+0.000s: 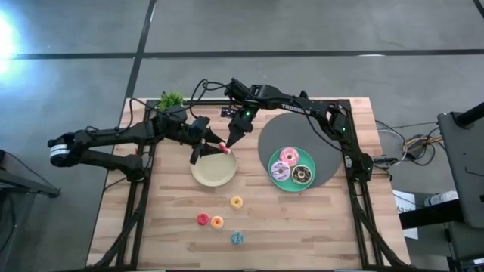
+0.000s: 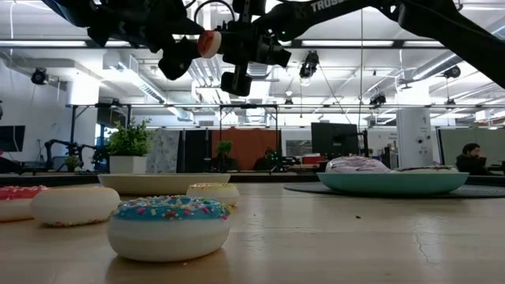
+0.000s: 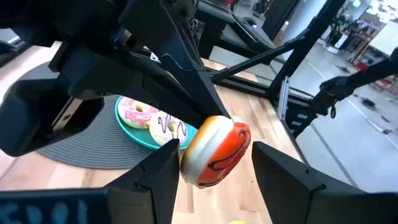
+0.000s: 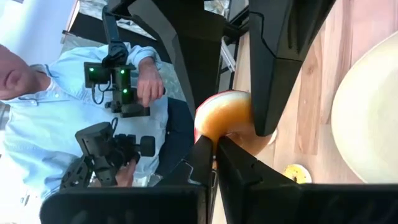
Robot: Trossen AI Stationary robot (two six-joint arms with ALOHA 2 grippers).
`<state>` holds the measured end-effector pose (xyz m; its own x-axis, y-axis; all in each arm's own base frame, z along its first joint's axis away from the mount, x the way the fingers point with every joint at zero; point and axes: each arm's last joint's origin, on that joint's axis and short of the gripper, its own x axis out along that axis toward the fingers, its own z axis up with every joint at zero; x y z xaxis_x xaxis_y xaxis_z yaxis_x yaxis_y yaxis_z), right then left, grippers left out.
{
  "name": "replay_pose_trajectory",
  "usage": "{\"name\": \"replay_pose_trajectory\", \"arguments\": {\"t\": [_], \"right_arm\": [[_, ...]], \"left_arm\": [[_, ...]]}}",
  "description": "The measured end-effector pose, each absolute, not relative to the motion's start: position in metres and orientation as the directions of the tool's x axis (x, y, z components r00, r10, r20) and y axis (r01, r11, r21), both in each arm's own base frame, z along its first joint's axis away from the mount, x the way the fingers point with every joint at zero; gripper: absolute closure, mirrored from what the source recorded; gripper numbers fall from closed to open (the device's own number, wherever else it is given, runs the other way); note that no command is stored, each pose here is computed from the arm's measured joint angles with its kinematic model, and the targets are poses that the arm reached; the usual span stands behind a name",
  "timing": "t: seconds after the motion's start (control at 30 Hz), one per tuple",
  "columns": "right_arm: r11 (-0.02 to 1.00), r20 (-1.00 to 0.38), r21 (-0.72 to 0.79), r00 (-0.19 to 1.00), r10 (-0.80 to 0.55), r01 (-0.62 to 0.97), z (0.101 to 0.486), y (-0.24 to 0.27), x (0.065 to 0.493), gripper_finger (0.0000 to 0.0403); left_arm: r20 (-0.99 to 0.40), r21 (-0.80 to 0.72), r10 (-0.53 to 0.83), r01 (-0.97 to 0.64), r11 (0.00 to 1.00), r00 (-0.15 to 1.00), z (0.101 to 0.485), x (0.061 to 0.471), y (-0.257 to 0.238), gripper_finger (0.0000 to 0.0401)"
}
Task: Pick & Place donuts
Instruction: Put the top small orange donut on the brown plate
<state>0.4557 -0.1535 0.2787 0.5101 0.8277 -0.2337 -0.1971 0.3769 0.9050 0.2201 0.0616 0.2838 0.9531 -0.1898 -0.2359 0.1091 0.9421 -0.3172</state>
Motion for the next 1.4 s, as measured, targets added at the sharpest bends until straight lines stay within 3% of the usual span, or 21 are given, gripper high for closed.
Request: {"name": "replay_pose_trajectory", "arguments": {"t": [0.23,0.6,0.93,1.17,1.4], "right_arm": [[0.378,-0.234,0.904,0.510,0.828,-0.199,0.279,-0.153,0.456,0.0394],[0.370,-0.247,0.917,0.516,0.820,-0.149,0.278,-0.154,0.455,0.0389],[0.433,-0.412,0.895,0.560,0.719,0.103,0.274,-0.162,0.447,0.0289],[0.685,-0.713,0.662,0.536,0.452,0.303,0.279,-0.164,0.430,0.0227],[0.795,-0.792,0.503,0.549,0.268,0.338,0.305,-0.165,0.416,0.0208]], "left_arm": [[-0.233,-0.284,-0.184,0.114,0.952,0.955,0.284,0.220,0.062,0.0249],[-0.254,-0.258,-0.183,0.116,0.959,0.950,0.282,0.220,0.062,0.0391],[-0.437,-0.292,-0.154,0.022,0.956,0.886,0.263,0.212,0.063,0.0400],[-0.637,-0.430,-0.187,-0.144,0.891,0.748,0.227,0.195,0.058,0.0400],[-0.720,-0.534,-0.220,-0.323,0.781,0.658,0.162,0.171,0.049,0.0400]]}}
